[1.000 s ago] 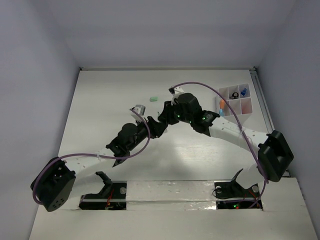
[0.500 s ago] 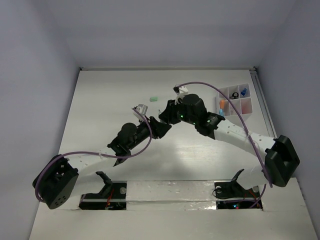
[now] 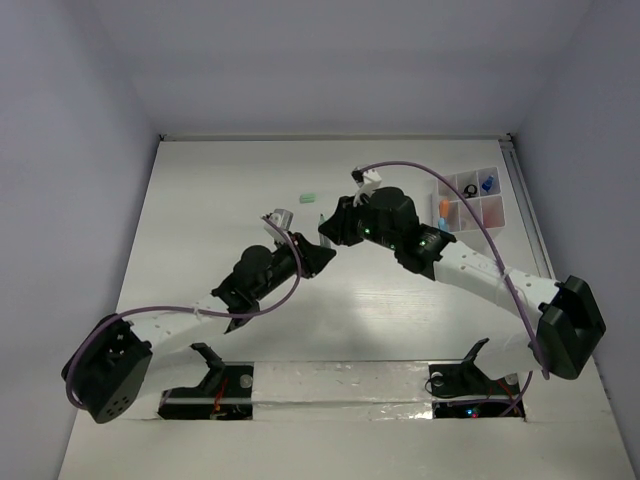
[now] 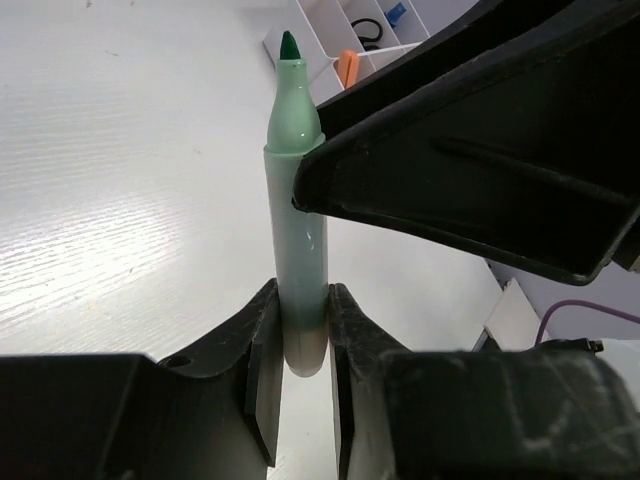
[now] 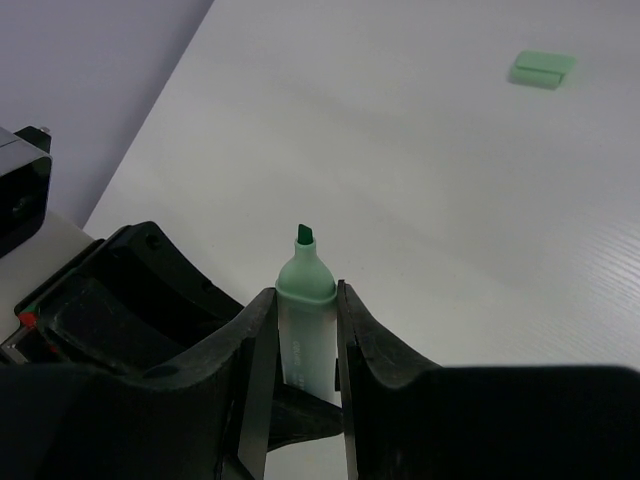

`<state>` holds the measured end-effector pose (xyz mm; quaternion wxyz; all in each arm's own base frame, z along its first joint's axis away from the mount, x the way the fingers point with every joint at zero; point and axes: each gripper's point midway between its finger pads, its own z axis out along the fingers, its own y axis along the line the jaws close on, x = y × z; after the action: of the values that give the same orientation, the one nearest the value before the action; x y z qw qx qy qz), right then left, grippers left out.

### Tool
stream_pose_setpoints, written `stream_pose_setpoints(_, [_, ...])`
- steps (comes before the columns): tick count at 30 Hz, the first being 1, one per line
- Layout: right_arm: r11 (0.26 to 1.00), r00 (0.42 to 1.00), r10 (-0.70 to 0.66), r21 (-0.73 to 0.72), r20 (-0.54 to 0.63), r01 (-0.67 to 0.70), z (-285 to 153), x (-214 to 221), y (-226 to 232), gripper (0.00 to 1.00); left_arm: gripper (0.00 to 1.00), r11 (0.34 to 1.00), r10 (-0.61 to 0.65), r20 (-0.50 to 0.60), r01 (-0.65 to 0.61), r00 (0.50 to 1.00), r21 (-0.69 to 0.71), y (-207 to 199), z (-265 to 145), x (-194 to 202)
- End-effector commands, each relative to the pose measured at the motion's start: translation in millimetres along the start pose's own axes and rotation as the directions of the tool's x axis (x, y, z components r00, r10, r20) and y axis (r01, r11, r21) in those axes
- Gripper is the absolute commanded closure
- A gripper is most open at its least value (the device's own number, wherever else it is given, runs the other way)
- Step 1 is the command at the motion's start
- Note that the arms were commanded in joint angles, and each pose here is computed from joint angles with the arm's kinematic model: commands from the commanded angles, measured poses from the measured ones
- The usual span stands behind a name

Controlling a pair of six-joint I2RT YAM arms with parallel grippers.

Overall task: Sort the stationery into containers
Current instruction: Pick up the pen from the center of the board, then close the pen cap on the pen.

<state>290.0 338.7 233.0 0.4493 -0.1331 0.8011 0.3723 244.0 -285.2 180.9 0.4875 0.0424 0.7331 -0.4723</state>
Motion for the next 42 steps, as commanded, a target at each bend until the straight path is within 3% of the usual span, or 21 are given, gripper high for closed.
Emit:
stream_pose_setpoints(1, [1.000,0.998,-0.001,-0.021,0.060,0.002,-0.2,-17.8,10.0,0.92,1.00,0.996,0.049,0.083,-0.054,0.995,0.067,-24.8,-4.4,-27.3])
stream_pose_setpoints(12, [0.999,0.997,-0.041,-0.007,0.069,0.042,-5.2,-31.2,6.8,0.61,1.00,0.991,0.124,0.059,-0.120,0.991,-0.068,5.4,-29.9,-18.5])
stream_pose_setpoints(18, [0.996,0.994,-0.080,-0.040,0.076,0.083,-7.2,-37.3,-3.8,0.70,1.00,0.975,0.146,0.117,-0.123,0.982,-0.183,27.6,-54.1,-30.8])
stream_pose_setpoints(24, [0.991,0.992,-0.123,-0.047,0.037,0.124,20.4,-40.5,-31.2,0.80,1.00,0.977,0.149,0.211,-0.111,0.966,-0.180,28.9,-68.5,-65.0])
stream_pose_setpoints(29, [0.924,0.928,-0.358,-0.187,-0.107,0.335,58.7,-24.5,-55.2,0.80,1.00,0.989,0.120,0.215,-0.097,0.969,-0.115,24.2,-62.8,-66.6])
stream_pose_setpoints(32, [0.894,0.881,-0.438,-0.188,-0.180,0.406,91.8,-20.9,-78.0,0.72,1.00,0.992,0.112,0.208,-0.097,0.972,-0.083,25.0,-60.0,-64.3])
stream_pose_setpoints(37, [0.875,0.866,-0.473,-0.203,-0.160,0.440,131.1,-41.7,-108.7,0.58,1.00,0.994,0.102,0.261,-0.093,0.960,-0.050,20.1,-64.7,-76.1])
stream_pose_setpoints(38, [0.869,0.859,-0.483,-0.211,-0.170,0.447,136.8,-41.8,-110.6,0.50,1.00,0.994,0.105,0.273,-0.094,0.956,-0.052,19.8,-65.8,-81.1])
stream_pose_setpoints(40, [0.873,0.830,-0.483,-0.229,-0.280,0.431,149.6,-14.8,-135.4,0.43,1.00,0.994,0.106,0.300,-0.100,0.948,-0.035,12.7,-70.6,-87.6])
stream_pose_setpoints(41, [0.858,0.824,-0.508,-0.229,-0.250,0.460,154.8,-38.1,-133.5,0.40,1.00,0.994,0.107,0.307,-0.102,0.946,-0.030,11.4,-72.2,-88.5])
stream_pose_setpoints(42, [0.866,0.811,-0.496,-0.247,-0.311,0.435,152.7,-25.7,-137.2,0.37,1.00,0.994,0.108,0.315,-0.105,0.943,-0.024,10.5,-74.0,-88.6])
